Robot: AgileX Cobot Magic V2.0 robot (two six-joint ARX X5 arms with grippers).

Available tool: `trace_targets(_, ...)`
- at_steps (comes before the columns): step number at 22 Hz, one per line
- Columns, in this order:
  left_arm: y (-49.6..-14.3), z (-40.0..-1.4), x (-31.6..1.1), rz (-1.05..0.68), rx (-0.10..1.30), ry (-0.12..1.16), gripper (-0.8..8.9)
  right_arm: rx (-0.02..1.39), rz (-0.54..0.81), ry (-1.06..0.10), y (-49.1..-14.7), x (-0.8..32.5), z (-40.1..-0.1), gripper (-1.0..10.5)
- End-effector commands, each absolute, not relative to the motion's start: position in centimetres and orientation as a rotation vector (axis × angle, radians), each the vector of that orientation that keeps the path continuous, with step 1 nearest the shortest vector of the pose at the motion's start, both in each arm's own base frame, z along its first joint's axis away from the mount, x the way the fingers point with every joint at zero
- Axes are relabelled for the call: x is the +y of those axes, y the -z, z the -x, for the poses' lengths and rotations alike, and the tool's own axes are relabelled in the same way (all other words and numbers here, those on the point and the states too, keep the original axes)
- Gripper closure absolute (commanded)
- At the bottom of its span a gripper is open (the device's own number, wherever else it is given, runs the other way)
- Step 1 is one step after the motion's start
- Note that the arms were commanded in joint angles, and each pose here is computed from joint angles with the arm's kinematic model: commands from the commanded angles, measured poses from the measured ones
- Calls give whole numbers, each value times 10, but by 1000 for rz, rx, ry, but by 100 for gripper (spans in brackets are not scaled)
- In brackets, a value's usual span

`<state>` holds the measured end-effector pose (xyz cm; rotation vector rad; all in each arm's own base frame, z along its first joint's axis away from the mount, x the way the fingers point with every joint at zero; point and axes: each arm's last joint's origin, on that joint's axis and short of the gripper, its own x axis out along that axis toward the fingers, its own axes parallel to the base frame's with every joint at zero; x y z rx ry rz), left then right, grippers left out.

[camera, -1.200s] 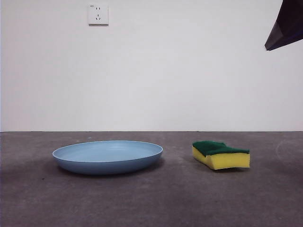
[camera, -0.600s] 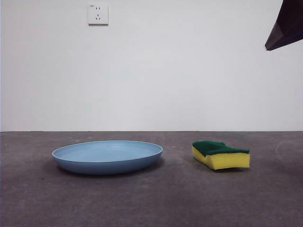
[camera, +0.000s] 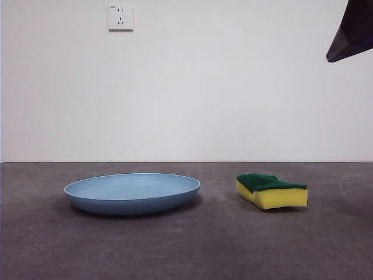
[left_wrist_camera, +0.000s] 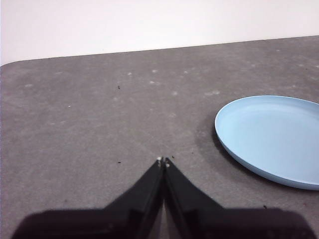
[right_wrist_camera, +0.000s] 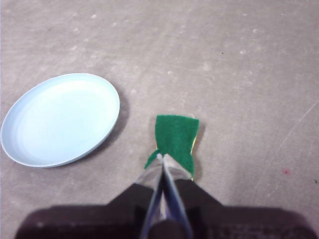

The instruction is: Pick up the plate,pick up the cloth,clean the plate with the cloth

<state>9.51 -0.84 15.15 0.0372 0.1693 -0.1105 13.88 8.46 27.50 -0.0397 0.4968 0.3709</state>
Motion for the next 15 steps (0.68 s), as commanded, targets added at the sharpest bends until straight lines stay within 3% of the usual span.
trace_targets(1,-147,-96,-8,-31,179,107,817,497,30,-366,-274,85,-139,945)
trace_targets(8,-147,-96,-8,-31,179,107,817,496,32,-367,-274,84,-139,945)
trace_targets(11,-147,-96,-8,-31,179,107,817,410,170,-345,-282,73,-133,945)
trace_targets(15,-147,-96,-8,-31,179,107,817,272,111,-244,-278,44,-128,945)
